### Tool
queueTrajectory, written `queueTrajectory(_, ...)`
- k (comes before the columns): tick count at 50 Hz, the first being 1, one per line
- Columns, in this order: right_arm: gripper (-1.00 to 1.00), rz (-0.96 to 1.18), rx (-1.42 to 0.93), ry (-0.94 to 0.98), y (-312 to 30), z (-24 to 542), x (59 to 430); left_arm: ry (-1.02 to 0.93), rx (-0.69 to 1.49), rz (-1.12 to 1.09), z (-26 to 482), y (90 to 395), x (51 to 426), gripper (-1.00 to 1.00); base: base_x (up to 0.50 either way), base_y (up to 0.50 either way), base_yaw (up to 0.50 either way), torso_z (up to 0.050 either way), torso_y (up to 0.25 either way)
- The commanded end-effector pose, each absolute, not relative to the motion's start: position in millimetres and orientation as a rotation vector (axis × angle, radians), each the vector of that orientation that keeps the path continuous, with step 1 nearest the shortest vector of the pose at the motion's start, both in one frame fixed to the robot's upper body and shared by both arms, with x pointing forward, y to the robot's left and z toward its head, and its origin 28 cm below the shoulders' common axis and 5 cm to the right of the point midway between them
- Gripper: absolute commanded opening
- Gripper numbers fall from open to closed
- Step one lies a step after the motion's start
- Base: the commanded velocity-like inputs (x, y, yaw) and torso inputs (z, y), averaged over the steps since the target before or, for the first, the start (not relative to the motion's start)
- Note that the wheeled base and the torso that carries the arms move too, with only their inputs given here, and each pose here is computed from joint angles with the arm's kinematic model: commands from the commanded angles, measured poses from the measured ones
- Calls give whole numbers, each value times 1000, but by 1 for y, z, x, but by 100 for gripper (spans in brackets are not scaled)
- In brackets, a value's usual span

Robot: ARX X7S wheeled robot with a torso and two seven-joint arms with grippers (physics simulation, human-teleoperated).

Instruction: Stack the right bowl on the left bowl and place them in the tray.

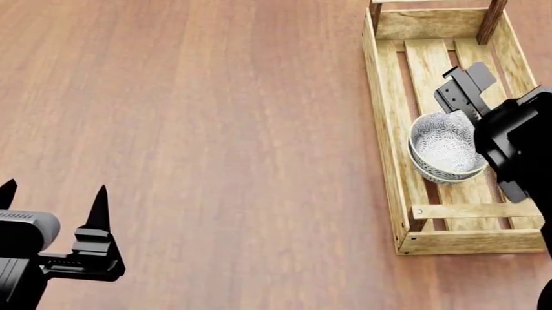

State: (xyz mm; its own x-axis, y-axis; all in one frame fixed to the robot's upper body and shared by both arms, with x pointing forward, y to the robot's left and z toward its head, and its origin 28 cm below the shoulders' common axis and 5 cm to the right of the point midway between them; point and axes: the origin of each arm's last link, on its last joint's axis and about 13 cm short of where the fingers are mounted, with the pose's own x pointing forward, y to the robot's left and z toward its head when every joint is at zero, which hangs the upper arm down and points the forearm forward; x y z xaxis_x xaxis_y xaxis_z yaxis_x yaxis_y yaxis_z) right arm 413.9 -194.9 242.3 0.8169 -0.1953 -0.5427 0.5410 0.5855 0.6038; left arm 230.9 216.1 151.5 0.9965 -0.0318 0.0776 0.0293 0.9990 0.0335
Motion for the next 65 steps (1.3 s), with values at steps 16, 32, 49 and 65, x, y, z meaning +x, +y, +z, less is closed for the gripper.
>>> queueTrajectory(16, 100, -31, 404, 50, -138, 236, 386, -91, 20, -44, 152, 214, 232, 100, 0, 0, 0, 0, 0)
queueTrajectory(32, 100, 11, 76, -266, -108, 202, 287, -113, 17, -45, 154, 213, 229, 100, 0, 0, 0, 0, 0)
queueTrajectory(49, 100, 60, -8, -349, -103, 146, 227, -137, 14, -51, 154, 212, 223, 100, 0, 0, 0, 0, 0)
queueTrajectory(65, 100, 63, -13, -350, -104, 136, 217, -128, 14, -54, 149, 210, 224, 100, 0, 0, 0, 0, 0)
